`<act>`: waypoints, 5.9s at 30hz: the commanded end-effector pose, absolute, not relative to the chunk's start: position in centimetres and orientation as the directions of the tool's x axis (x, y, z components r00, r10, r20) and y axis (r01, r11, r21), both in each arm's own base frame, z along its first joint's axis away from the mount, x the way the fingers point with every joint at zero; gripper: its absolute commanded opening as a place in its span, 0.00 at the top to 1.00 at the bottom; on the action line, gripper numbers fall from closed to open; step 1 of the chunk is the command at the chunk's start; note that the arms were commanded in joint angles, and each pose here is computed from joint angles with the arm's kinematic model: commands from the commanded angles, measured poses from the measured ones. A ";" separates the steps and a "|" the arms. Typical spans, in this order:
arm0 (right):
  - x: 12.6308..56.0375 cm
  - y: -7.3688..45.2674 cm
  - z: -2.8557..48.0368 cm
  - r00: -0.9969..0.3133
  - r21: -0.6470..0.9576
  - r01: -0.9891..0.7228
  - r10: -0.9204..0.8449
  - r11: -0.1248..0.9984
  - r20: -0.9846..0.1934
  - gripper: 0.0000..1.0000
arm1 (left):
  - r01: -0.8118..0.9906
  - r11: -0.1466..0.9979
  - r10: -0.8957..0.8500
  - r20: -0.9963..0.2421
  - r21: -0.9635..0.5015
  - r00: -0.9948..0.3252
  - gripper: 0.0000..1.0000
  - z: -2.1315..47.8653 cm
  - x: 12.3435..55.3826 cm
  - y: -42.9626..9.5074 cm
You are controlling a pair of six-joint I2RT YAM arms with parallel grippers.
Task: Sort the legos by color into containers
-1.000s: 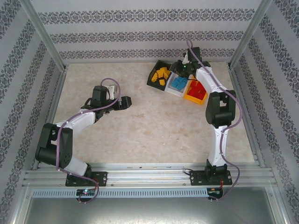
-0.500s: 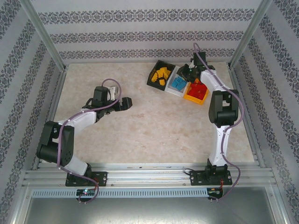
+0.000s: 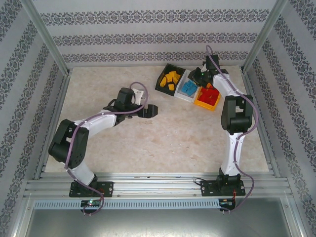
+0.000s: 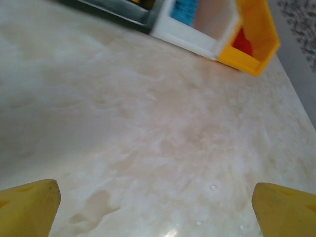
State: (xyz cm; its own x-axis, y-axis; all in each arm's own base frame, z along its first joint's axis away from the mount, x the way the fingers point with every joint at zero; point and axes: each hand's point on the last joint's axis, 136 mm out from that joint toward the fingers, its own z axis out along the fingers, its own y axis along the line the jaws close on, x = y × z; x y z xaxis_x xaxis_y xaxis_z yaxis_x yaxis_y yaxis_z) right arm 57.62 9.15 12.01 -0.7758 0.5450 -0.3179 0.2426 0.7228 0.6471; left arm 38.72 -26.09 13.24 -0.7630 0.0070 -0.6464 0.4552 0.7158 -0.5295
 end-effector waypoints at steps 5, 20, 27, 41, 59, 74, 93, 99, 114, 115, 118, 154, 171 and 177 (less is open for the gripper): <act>58.5 8.2 11.4 -0.777 0.661 0.234 0.545 0.713 -0.314 0.70 | 0.614 0.625 0.181 -0.675 -0.482 -0.715 0.00 13.7 37.2 -31.3; 60.1 6.8 12.9 -0.768 0.687 0.183 0.538 0.703 -0.347 0.41 | 0.654 0.598 0.228 -0.684 -0.463 -0.693 0.00 13.8 37.7 -35.1; 59.3 6.3 14.1 -0.758 0.700 0.158 0.540 0.696 -0.366 0.41 | 0.651 0.607 0.220 -0.690 -0.457 -0.690 0.00 13.9 38.0 -35.5; 55.9 5.6 17.5 -0.740 0.687 0.097 0.514 0.720 -0.434 0.40 | 0.664 0.602 0.200 -0.721 -0.443 -0.663 0.00 15.3 38.2 -35.6; 46.2 8.4 20.8 -0.723 0.583 -0.063 0.365 0.810 -0.586 0.40 | 0.645 0.692 0.167 -0.797 -0.324 -0.580 0.00 18.6 37.4 -32.0; 35.6 6.8 21.1 -0.606 0.293 -0.222 0.104 0.930 -0.789 0.31 | 0.529 0.789 0.033 -0.839 -0.313 -0.544 0.00 19.7 36.9 -27.9; 34.8 -2.1 18.8 -0.513 0.271 0.105 0.286 0.957 -0.810 0.22 | 0.065 0.997 -0.009 -0.901 -0.041 -0.435 0.00 20.1 36.0 -9.8; 35.0 -3.1 16.6 -0.523 0.249 0.114 0.271 0.962 -0.808 0.21 | -0.001 0.999 -0.045 -0.895 -0.050 -0.444 0.00 19.4 35.5 -6.6; 39.7 -4.0 11.3 -0.534 0.324 0.122 0.337 0.938 -0.775 0.21 | -0.099 0.995 -0.069 -0.844 -0.019 -0.532 0.00 14.9 36.8 -2.1; 40.0 -4.0 11.0 -0.535 0.331 0.125 0.345 0.935 -0.771 0.21 | -0.116 0.993 -0.078 -0.841 -0.018 -0.535 0.00 14.7 36.9 -1.6; 40.8 -3.9 10.3 -0.530 0.354 0.122 0.362 0.927 -0.767 0.20 | -0.179 0.984 -0.115 -0.841 -0.022 -0.529 0.00 14.4 37.6 0.2; 44.2 -2.9 7.7 -0.635 0.324 0.062 0.288 0.944 -0.717 0.02 | -0.003 0.999 -0.048 -0.927 -0.050 -0.373 0.00 9.5 40.3 1.2; 44.6 -0.8 7.5 -0.671 0.240 -0.003 0.176 0.971 -0.721 0.02 | -0.105 0.994 -0.059 -0.945 -0.026 -0.321 0.00 8.9 39.6 2.5; 44.0 0.0 8.5 -0.624 0.184 -0.041 0.118 0.982 -0.773 0.02 | -0.106 0.994 -0.059 -0.945 -0.026 -0.320 0.00 8.9 39.6 2.5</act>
